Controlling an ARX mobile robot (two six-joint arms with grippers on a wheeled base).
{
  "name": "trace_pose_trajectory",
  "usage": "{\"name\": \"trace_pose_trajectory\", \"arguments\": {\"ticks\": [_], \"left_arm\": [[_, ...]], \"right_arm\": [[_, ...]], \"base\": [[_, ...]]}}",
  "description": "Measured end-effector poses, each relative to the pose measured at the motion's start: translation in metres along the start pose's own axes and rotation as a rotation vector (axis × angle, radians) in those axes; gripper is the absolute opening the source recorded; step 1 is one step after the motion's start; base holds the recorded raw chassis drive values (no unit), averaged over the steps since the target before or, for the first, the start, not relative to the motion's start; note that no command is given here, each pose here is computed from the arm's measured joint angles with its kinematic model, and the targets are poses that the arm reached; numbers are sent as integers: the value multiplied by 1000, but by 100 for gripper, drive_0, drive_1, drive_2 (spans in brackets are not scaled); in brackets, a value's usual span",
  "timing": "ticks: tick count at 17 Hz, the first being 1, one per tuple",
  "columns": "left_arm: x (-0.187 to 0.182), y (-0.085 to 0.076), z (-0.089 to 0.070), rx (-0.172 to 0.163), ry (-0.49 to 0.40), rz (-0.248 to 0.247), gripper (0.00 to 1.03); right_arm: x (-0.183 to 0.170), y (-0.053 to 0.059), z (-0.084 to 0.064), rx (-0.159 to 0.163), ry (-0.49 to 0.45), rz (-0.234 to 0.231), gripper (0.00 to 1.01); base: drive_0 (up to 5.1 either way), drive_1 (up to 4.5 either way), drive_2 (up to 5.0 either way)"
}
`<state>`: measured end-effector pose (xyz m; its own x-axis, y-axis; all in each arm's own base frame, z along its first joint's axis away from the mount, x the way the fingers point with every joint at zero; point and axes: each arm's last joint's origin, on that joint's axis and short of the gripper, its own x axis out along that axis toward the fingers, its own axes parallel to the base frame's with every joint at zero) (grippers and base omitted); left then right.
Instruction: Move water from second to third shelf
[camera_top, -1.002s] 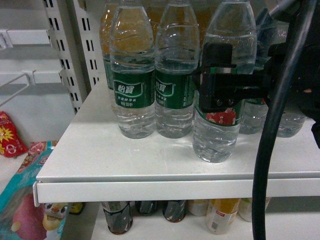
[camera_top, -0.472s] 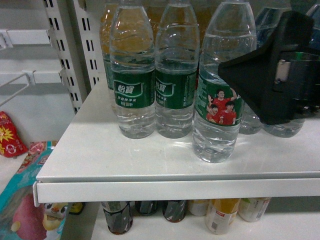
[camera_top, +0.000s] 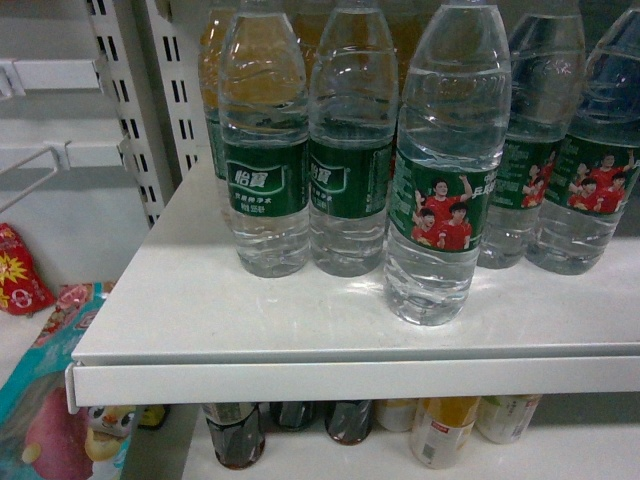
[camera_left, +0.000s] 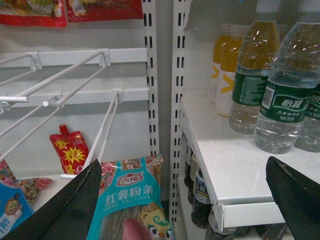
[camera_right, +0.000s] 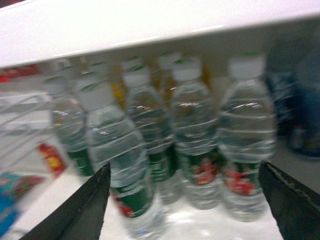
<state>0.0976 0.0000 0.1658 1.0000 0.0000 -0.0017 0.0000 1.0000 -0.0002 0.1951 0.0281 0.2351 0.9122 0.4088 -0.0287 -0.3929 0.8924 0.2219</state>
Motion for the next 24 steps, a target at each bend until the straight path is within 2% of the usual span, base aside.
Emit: {"name": "trace_pose_trajectory", "arguments": {"ticks": [1,2,3,4,7,8,12,19,20,21,24], "left_arm": [[0,0,0,0,0,0,98],[0,0,0,0,0,1,98],[0,0,0,0,0,1,98],[0,0,0,0,0,-2,98],[0,0,0,0,0,0,98],[0,0,0,0,0,-1,98],[0,0,0,0,0,0,98],[0,0,0,0,0,0,98],[0,0,0,0,0,0,98],[0,0,0,0,0,0,98],[0,0,0,0,0,0,98]], "right_arm": [[-14,-5,-3,-90,-68,-189,80],[-28,-17,-10,-139,-70,-356,69],[-41,-21,-20,-162,-62,-447,56],[-49,-16,-30,-181,-51,-422,43],[-63,-10,-37,-208,-87,-415,8],[-65,-10,-42,-209,-77,-416,2],[-75,-9,-55,-212,-76,-416,2],[-81,-8,-61,-211,-75,-416,2],[-82,-8,-65,-217,-101,-414,2],[-83,-8,-68,-213,-80,-416,2],[-86,-6,-67,-215,-92,-415,2]], "base": [[0,0,0],[0,0,0],[0,0,0],[0,0,0],[0,0,0],[0,0,0],[0,0,0],[0,0,0],[0,0,0],[0,0,0],[0,0,0]]}}
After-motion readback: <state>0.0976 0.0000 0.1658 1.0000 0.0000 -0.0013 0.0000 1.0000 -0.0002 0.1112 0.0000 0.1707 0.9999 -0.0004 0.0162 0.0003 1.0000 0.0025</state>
